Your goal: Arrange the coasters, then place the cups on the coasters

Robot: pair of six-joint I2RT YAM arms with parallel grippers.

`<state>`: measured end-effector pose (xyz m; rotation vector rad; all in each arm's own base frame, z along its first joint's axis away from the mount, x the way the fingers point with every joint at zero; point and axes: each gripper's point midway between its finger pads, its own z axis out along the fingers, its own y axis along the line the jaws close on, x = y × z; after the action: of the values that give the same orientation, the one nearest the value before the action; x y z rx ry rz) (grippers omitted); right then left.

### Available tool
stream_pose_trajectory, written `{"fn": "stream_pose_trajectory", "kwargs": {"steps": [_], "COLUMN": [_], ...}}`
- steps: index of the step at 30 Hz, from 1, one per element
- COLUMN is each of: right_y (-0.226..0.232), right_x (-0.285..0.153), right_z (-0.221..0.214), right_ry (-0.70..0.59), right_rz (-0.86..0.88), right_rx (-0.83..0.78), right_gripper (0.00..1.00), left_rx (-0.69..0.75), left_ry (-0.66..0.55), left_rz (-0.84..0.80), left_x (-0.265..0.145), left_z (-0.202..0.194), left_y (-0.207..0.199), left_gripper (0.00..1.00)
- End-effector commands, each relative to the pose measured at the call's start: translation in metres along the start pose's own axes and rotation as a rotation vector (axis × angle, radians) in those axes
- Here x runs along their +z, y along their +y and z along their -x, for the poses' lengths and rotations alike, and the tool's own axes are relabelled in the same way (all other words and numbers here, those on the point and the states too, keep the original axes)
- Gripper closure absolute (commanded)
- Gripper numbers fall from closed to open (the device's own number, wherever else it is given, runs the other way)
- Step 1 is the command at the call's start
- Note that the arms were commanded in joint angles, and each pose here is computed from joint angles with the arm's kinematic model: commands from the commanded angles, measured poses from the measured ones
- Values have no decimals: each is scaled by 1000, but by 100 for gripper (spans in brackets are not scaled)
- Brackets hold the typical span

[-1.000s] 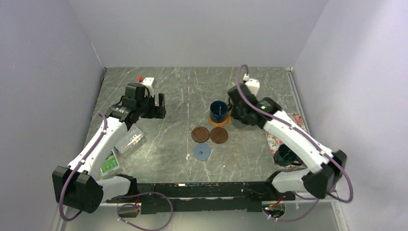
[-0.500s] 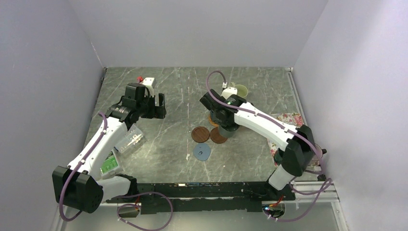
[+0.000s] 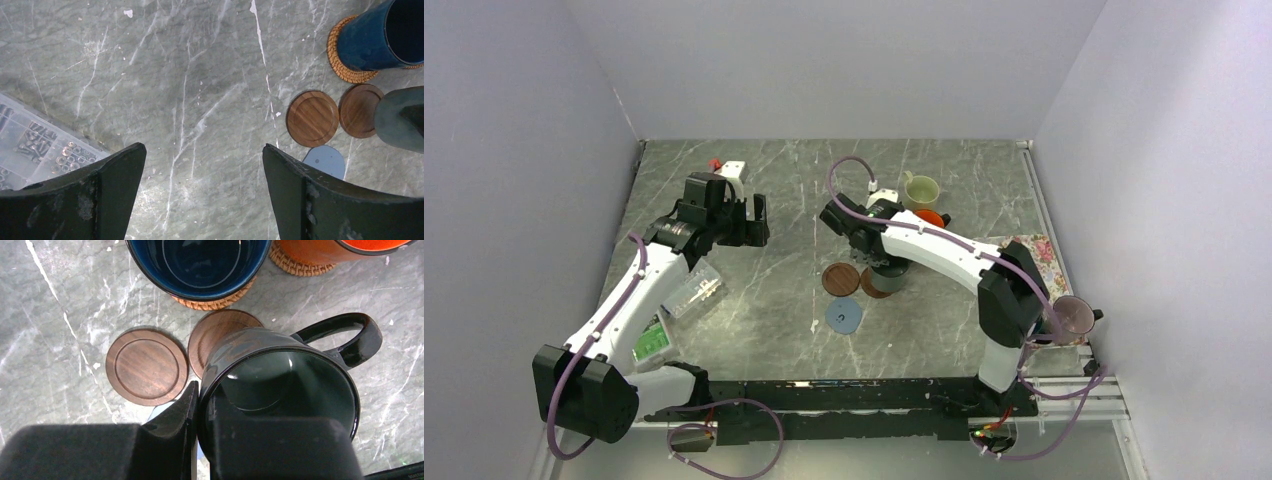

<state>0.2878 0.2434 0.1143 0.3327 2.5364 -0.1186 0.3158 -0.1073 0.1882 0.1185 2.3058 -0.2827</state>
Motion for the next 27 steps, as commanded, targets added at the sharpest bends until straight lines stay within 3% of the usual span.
{"fn": "stream_pose_trajectory", "kwargs": {"steps": [1,27], "right_y": [15,18], "right_x": [-3,27], "right_z": [20,-2], "right_ry": [-88,-73], "right_rz": [21,-32], "right_rx": [40,-1], "right_gripper": [100,100], "left_rx": [9,8], "left_ry": [-50,-44], "left_rz": [-3,-6], "left_x": [-5,-4], "left_z": [11,10], "left_y": [0,-1], "left_gripper": [7,7]}}
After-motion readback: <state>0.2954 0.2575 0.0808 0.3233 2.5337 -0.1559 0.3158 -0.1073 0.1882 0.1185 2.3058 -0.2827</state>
